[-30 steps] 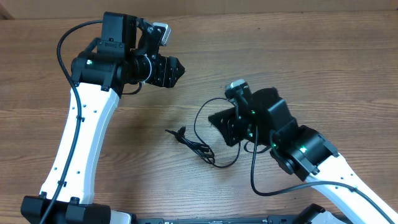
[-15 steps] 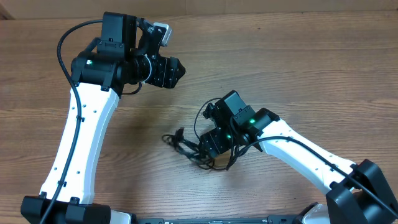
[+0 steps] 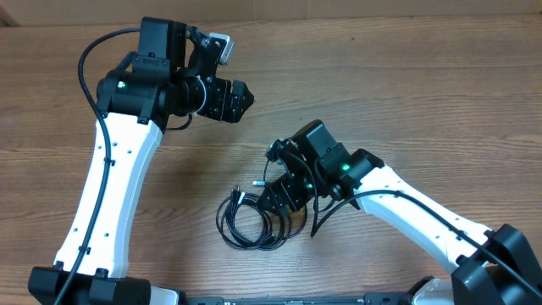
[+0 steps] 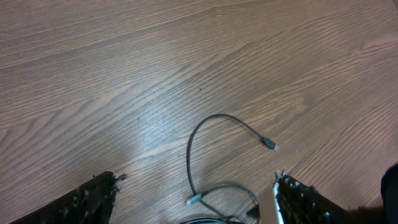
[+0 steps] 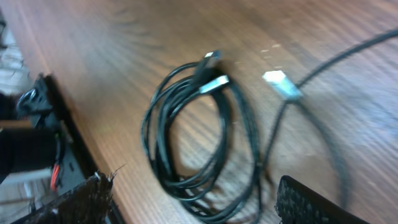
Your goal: Untangle cables
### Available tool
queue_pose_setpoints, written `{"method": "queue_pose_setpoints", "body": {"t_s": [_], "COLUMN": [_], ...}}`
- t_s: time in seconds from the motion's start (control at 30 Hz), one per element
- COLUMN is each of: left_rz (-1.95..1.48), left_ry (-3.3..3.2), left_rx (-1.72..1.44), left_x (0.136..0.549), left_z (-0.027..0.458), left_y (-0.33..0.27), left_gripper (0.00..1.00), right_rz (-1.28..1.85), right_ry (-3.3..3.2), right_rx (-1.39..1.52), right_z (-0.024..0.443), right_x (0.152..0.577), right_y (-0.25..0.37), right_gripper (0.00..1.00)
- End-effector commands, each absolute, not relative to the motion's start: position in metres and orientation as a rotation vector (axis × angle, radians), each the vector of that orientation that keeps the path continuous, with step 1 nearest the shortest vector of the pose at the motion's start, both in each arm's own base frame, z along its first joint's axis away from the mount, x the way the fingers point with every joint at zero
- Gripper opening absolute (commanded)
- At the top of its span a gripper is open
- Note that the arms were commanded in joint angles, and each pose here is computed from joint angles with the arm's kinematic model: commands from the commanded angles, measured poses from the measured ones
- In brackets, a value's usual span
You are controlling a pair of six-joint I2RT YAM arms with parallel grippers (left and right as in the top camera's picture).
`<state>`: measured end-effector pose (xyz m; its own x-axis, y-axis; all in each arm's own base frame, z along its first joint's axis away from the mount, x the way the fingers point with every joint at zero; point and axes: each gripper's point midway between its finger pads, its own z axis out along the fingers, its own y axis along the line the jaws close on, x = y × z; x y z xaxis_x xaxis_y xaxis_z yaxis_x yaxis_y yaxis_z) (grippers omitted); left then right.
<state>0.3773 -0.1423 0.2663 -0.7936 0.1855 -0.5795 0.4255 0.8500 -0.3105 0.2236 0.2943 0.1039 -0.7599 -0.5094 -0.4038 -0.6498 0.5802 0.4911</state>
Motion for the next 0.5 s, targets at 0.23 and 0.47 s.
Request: {"method": "queue_pose_setpoints", "body": {"t_s": [0.23,0.47], "left_rz": [-0.571,-0.571], "left_ry": [2.482,2.481], "left_rx": [0.467,0.467], "left_x": [0.377,0.377], "left_z": [0.262,0.262], "left_y": [-0.142,-0.142], "left_gripper": [0.82,0.82], "right_rz": [0.773,0.668], "right_ry": [2.605,2.765], "right_rx": [-1.007,-0.851], "right_z": [0.089,0.030], "right_x": [0.190,0.201], "right_y": [0.335,0.340], "right_gripper": [0.83,0.73]}}
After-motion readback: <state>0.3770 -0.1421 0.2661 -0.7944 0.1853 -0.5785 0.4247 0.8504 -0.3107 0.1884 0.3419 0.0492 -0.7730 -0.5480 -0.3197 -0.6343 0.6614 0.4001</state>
